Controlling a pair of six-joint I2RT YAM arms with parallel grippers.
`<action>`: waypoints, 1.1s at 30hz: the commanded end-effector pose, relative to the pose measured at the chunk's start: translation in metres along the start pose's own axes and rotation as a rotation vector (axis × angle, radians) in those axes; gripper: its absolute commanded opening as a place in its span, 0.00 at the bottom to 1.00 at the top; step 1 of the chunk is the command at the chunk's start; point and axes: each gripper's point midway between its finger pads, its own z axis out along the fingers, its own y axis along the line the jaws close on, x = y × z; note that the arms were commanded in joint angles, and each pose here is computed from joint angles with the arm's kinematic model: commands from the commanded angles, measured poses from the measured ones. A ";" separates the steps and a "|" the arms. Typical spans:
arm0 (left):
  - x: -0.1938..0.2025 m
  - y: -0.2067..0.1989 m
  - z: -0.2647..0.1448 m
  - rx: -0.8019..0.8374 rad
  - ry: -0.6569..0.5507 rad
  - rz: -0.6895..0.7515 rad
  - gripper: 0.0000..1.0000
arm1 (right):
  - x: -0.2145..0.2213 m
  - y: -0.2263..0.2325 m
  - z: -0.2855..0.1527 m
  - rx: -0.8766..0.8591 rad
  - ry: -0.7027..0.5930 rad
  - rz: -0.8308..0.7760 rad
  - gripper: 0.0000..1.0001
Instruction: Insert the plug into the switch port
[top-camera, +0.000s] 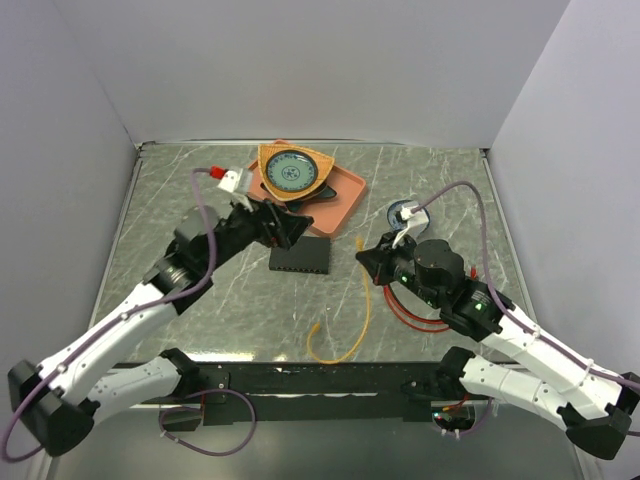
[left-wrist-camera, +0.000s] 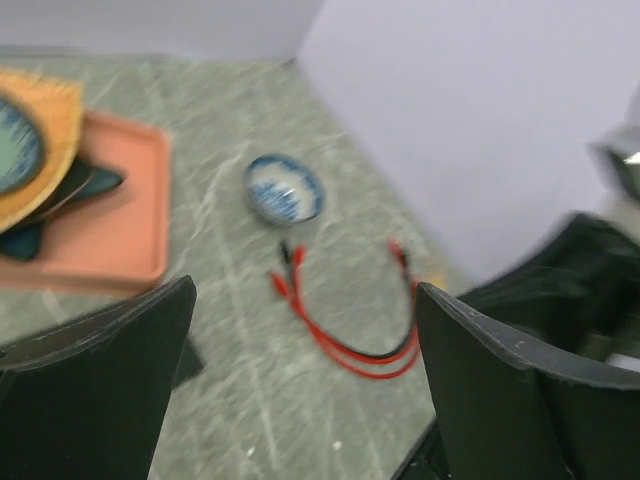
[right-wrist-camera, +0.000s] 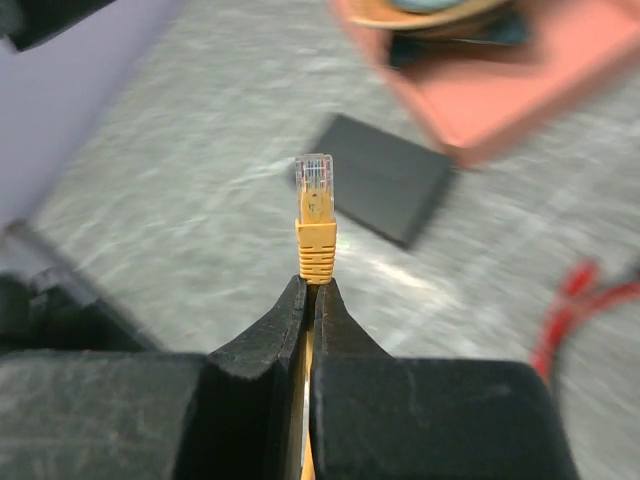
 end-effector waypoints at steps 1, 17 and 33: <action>0.031 0.049 0.020 -0.221 0.120 0.004 0.96 | -0.019 -0.053 -0.021 0.306 -0.057 -0.006 0.00; 0.165 0.152 0.099 -0.479 0.428 0.004 0.96 | 0.003 -0.080 -0.035 0.439 0.008 -0.018 0.00; 0.222 0.199 0.133 -0.686 0.544 0.223 0.96 | 0.019 -0.079 -0.025 0.417 0.069 -0.044 0.00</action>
